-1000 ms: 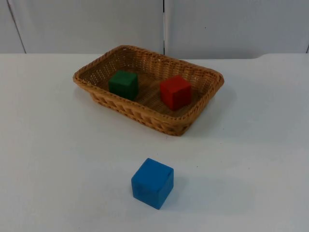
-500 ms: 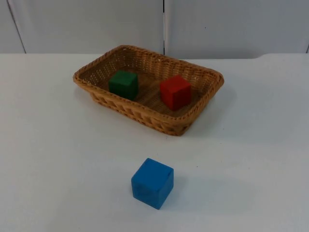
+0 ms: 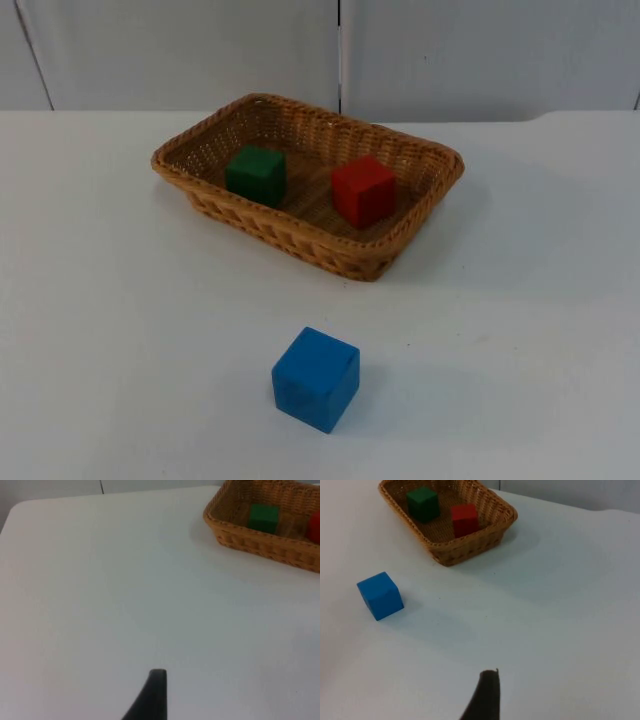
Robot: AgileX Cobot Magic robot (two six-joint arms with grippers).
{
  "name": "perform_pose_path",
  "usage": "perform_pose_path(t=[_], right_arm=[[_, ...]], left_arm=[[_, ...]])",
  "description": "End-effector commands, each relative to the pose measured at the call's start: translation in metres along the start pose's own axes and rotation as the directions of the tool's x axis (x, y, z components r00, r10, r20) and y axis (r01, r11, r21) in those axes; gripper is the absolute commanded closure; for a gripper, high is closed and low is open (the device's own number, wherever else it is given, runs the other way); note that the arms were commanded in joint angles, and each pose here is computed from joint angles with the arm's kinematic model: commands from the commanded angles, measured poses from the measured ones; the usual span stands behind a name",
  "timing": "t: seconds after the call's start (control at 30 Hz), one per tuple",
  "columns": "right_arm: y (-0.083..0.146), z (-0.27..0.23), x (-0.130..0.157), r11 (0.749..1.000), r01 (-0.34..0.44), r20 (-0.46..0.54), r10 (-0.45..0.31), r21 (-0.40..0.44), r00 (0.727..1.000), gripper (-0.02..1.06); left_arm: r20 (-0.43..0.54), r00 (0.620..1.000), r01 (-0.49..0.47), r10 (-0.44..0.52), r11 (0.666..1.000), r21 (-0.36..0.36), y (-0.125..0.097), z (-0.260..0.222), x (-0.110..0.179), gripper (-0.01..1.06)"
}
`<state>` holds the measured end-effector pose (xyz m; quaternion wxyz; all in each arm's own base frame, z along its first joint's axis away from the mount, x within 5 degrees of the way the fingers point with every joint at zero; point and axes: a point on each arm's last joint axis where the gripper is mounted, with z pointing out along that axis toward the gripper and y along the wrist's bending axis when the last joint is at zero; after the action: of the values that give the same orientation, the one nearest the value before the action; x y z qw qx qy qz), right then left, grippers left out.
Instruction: Pick up one cube with each hand and place exactly two cubes into the same basket, leaving the remaining cube outside.
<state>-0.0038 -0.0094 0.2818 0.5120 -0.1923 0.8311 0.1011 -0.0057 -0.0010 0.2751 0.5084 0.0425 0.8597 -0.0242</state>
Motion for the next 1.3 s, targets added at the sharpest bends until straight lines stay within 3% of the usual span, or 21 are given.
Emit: perform_pose_path(t=[0.0,0.5,0.63,0.73,0.77,1.27], right_arm=[[-0.0005,0.001,0.0012,1.0,0.008,0.0,-0.008,0.007,1.0,0.3],[-0.0002,0.001,0.0012,1.0,0.01,-0.001,-0.01,0.004,1.0,0.29],[-0.0002,0.001,0.0012,1.0,0.01,-0.001,-0.01,0.004,1.0,0.18],[-0.0002,0.001,0.0012,1.0,0.01,-0.001,-0.01,0.004,1.0,0.0],[-0.0002,0.001,0.0012,1.0,0.01,-0.001,-0.01,0.004,1.0,-0.01],[0.0005,0.001,0.0012,1.0,0.006,-0.001,-0.006,-0.004,1.0,-0.01]], left_arm=[[0.009,1.0,0.008,-0.008,1.0,-0.003,0.0003,0.0009,0.0001,0.16],[0.009,1.0,0.008,-0.008,1.0,-0.003,0.0003,0.0009,0.0001,0.16],[0.009,1.0,0.008,-0.008,1.0,-0.003,0.0003,0.0009,0.0001,0.15],[0.009,1.0,0.008,-0.008,1.0,-0.003,0.0003,0.0009,0.0001,0.0],[0.009,1.0,0.008,-0.008,1.0,-0.003,0.0003,0.0009,0.0001,0.0],[0.009,1.0,0.008,-0.008,1.0,-0.003,0.0003,0.0009,0.0001,0.0]])
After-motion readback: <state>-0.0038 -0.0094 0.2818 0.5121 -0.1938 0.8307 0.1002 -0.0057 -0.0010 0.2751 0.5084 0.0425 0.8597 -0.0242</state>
